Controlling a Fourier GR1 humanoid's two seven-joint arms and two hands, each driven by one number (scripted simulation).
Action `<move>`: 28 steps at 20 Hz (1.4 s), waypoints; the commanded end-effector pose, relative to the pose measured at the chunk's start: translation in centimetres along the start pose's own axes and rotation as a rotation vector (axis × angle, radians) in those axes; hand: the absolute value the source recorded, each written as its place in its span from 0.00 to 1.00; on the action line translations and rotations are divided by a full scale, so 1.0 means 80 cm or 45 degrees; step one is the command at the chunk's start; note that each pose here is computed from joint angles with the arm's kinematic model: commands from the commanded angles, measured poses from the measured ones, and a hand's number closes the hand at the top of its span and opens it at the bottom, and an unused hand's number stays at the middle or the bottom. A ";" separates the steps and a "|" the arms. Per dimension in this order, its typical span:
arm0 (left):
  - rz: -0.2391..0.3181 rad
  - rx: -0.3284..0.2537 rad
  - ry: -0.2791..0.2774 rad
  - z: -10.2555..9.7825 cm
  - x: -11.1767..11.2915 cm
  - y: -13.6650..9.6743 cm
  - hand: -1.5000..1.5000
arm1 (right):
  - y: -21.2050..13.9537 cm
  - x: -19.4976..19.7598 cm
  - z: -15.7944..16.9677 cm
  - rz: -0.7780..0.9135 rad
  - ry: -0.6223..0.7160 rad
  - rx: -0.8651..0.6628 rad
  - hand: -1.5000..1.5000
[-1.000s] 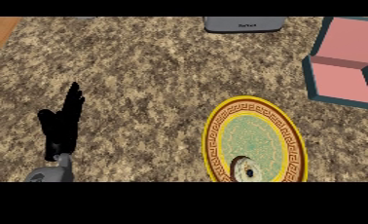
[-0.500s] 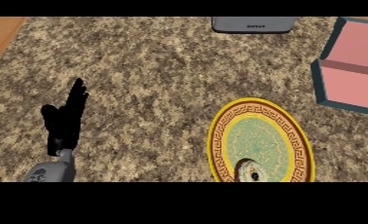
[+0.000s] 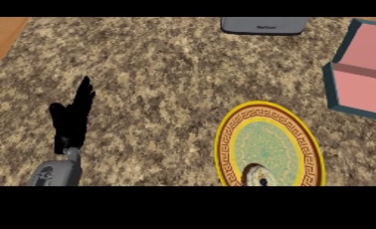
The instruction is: Pick the tomato from the plate and place it in the cardboard box
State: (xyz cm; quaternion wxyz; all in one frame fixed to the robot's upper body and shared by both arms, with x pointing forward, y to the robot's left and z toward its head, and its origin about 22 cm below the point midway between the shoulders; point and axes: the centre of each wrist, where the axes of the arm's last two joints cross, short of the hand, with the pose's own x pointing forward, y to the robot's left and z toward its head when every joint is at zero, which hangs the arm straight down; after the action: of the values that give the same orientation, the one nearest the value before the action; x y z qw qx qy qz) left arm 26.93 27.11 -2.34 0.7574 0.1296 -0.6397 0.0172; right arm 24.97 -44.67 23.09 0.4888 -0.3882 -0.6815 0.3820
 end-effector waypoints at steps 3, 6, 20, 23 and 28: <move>-0.009 -0.004 0.008 -0.010 0.013 -0.017 0.50 | 0.032 -0.037 -0.060 -0.011 0.010 0.027 1.00; 0.003 -0.025 0.008 0.002 -0.010 0.003 0.50 | 0.054 -0.055 -0.072 0.152 0.063 0.015 1.00; -0.004 -0.003 -0.019 0.011 -0.016 -0.014 0.50 | 0.108 -0.102 -0.108 -0.560 -0.025 0.035 0.00; -0.003 0.006 0.004 0.006 -0.005 -0.001 0.50 | 0.102 -0.117 -0.098 -0.814 -0.045 -0.015 0.00; 0.014 0.007 0.000 0.004 -0.005 -0.008 0.50 | 0.050 -0.156 -0.055 -1.036 0.033 -0.129 0.00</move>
State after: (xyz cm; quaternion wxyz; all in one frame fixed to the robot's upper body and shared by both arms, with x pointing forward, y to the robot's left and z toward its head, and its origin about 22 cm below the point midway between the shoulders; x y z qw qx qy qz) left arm 26.88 27.06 -2.57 0.7559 0.1332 -0.6406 0.0207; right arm 34.41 -51.00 15.00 0.5889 -0.1522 -0.7733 0.1790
